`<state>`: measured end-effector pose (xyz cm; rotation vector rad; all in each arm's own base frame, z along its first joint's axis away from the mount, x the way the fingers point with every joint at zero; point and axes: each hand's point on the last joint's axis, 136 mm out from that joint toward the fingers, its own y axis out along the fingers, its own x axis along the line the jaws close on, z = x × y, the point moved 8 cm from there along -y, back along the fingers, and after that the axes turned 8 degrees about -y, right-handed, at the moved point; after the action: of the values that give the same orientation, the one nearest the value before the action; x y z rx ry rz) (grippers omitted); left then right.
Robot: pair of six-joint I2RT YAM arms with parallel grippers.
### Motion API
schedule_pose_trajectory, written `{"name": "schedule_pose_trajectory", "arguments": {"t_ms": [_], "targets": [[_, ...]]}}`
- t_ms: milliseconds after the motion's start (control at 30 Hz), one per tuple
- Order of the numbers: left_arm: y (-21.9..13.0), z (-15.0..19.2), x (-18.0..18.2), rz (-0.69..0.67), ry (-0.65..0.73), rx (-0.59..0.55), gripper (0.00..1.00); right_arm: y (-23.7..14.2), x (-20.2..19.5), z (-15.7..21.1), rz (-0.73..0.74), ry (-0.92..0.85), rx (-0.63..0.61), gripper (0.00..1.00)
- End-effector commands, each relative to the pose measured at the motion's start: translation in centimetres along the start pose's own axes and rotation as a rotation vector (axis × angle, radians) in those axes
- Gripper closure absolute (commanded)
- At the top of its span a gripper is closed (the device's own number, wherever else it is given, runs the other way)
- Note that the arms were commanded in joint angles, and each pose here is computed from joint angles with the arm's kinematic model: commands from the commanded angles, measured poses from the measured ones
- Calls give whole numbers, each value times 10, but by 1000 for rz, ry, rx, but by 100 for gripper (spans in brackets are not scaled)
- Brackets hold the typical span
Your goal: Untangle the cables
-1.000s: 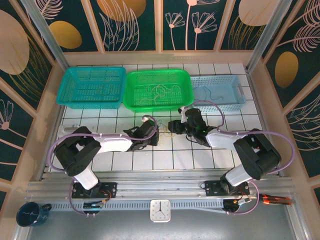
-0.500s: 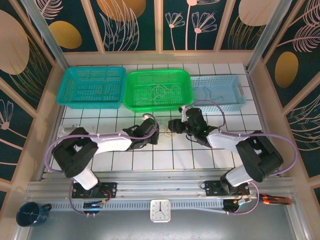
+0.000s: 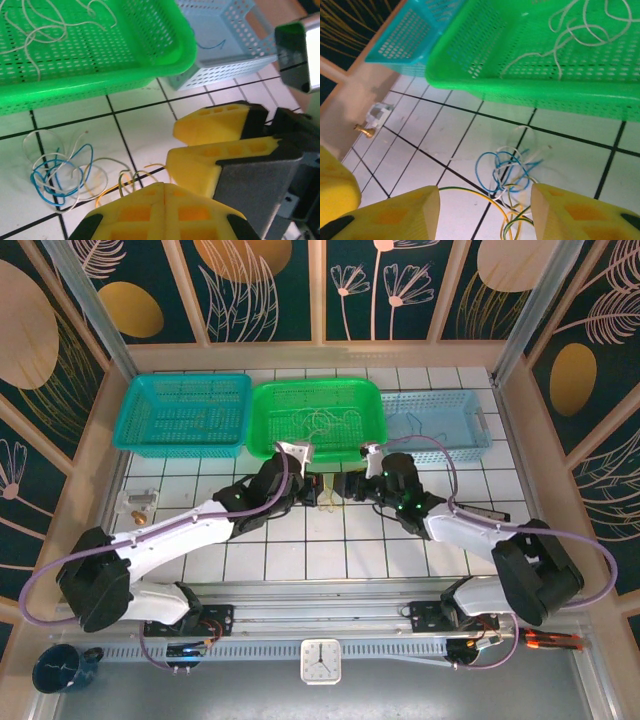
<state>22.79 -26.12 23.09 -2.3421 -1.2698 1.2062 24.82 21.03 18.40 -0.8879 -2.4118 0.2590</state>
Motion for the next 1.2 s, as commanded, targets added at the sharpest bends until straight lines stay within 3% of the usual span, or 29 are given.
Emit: {"name": "schedule_pose_trajectory", "arguments": {"t_ms": [0,367,967,1100,1167], "targets": [[-15,-12,-20,86,-17,-4,100,-9,11,-8,-97,-68,-69,48],[-34,-31,-42,195,-50,-46,100,-2,30,-5,-226,-118,-63,47],[-51,-51,-63,309,-98,-110,100,26,32,2,-226,-108,-55,47],[-56,-57,-68,340,-110,-133,100,35,26,6,-208,-86,-54,52],[-61,-61,-71,358,-116,-154,100,40,21,13,-196,-65,-44,59]]}}
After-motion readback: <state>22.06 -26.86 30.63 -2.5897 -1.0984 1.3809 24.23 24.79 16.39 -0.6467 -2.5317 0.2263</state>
